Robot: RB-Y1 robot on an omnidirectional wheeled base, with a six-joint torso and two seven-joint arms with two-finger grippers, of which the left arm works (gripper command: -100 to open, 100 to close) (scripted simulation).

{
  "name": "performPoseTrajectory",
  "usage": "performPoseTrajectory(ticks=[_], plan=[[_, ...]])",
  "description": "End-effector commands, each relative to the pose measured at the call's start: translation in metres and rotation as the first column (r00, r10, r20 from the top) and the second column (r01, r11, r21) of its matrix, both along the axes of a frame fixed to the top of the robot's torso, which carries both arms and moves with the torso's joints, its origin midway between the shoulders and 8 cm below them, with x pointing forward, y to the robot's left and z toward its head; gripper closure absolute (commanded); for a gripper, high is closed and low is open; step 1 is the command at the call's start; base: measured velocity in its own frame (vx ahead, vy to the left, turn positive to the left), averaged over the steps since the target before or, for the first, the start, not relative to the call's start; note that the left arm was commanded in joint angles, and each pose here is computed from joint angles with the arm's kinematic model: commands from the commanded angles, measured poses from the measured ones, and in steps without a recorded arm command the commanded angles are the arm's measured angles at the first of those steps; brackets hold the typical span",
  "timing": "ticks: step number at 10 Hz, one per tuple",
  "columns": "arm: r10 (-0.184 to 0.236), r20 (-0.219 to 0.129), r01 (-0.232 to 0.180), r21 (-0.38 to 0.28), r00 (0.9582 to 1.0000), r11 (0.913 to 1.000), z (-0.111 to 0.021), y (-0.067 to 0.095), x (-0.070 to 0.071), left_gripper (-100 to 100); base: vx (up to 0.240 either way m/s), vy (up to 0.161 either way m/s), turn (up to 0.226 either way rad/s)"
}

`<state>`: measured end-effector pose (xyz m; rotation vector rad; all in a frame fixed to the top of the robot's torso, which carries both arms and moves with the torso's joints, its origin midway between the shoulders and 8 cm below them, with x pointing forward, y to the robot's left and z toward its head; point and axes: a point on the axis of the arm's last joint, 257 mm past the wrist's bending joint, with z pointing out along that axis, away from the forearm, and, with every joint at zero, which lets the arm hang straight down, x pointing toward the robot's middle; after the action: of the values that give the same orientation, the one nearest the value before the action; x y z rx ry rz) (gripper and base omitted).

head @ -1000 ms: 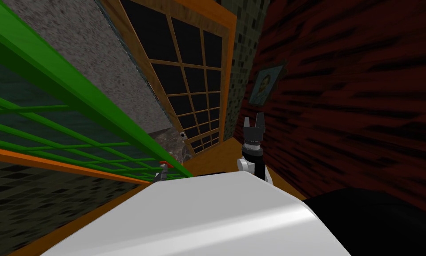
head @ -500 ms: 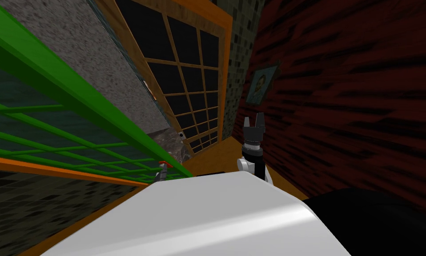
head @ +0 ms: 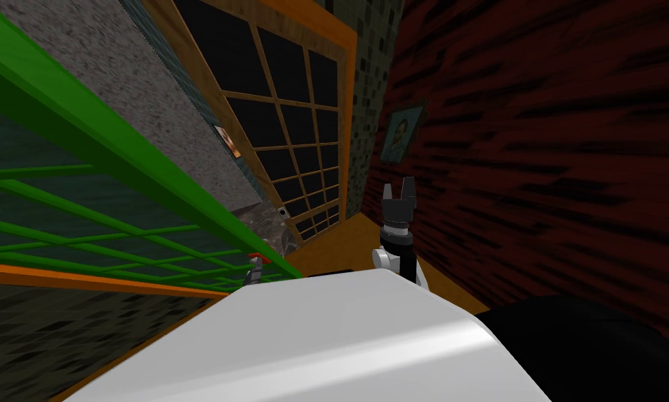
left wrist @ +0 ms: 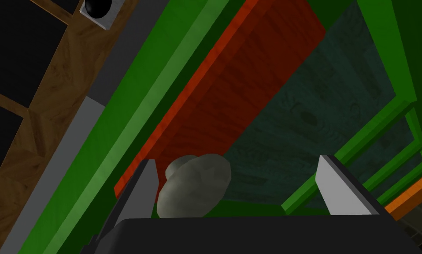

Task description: Pull the door open

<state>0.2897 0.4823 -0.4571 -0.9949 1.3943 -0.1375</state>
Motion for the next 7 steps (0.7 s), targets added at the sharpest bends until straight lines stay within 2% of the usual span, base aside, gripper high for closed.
performPoseTrajectory(ticks=[1, 2, 7], plan=[[0.044, -0.012, -0.044, -0.001, 0.9990, 0.9990, 0.0027, 0.0224, -0.0161, 100, 0.005, 0.013, -0.008], [0.051, 0.015, -0.050, -0.030, 0.9986, 0.9983, 0.0059, 0.0244, -0.0140, 100, -0.036, 0.026, -0.082], [0.051, 0.015, -0.050, -0.030, 0.9986, 0.9983, 0.0059, 0.0244, -0.0140, 100, -0.011, 0.002, -0.014]])
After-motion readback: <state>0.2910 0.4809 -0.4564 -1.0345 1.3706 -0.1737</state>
